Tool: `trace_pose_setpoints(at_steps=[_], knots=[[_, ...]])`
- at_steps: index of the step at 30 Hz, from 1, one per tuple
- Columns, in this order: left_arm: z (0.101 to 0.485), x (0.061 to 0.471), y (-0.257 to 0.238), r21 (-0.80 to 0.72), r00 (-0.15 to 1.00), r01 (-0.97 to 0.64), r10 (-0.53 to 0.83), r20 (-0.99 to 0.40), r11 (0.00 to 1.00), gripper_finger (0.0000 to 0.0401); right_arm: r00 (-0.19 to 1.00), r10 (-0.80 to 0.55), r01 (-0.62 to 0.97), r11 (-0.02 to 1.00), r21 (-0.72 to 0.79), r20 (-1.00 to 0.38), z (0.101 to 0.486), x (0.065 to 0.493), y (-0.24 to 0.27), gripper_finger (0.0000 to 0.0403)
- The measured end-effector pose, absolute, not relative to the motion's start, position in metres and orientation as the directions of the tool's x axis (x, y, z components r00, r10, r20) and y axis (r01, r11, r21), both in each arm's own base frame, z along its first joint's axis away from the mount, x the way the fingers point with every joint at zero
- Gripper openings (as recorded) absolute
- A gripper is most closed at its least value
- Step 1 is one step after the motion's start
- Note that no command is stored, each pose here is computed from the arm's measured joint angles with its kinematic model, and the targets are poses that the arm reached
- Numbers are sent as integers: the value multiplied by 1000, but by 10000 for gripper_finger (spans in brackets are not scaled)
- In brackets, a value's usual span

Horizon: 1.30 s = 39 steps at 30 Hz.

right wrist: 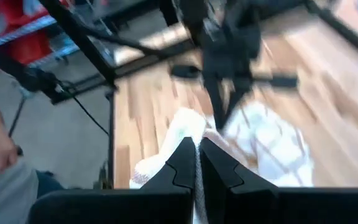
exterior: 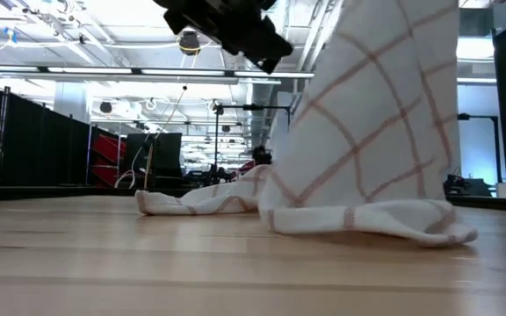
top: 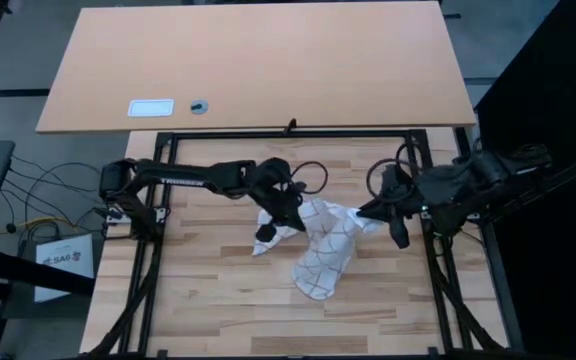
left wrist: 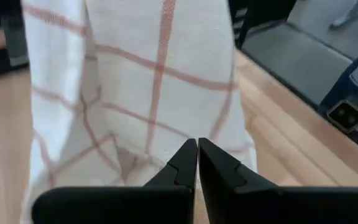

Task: Roll towel
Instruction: Fold the white checkered towel

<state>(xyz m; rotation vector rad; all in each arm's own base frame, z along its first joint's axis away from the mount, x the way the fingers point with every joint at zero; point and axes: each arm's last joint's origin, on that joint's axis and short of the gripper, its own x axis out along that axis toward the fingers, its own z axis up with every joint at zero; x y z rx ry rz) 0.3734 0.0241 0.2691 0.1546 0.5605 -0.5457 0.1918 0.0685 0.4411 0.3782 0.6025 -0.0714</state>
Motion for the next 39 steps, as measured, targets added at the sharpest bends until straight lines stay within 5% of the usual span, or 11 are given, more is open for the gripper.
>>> trace_pose_setpoints(at_steps=[13, 21, 32, 39], knots=[[224, 399, 25, -61, 685, 496, -434, -585, 866, 0, 576, 127, 405, 814, 417, -807, 342, 176, 139, 0], [193, 430, 25, -74, 721, 474, -435, -539, 878, 7, 631, 129, 454, 738, 499, -765, 318, 170, 160, 0], [184, 496, 38, 25, 640, 556, -409, -650, 831, 107, 647, 118, 452, 737, 503, -753, 315, 170, 162, 0], [156, 511, 48, 139, 618, 558, -297, -728, 818, 124, 647, 114, 448, 743, 497, -754, 315, 169, 162, 0]])
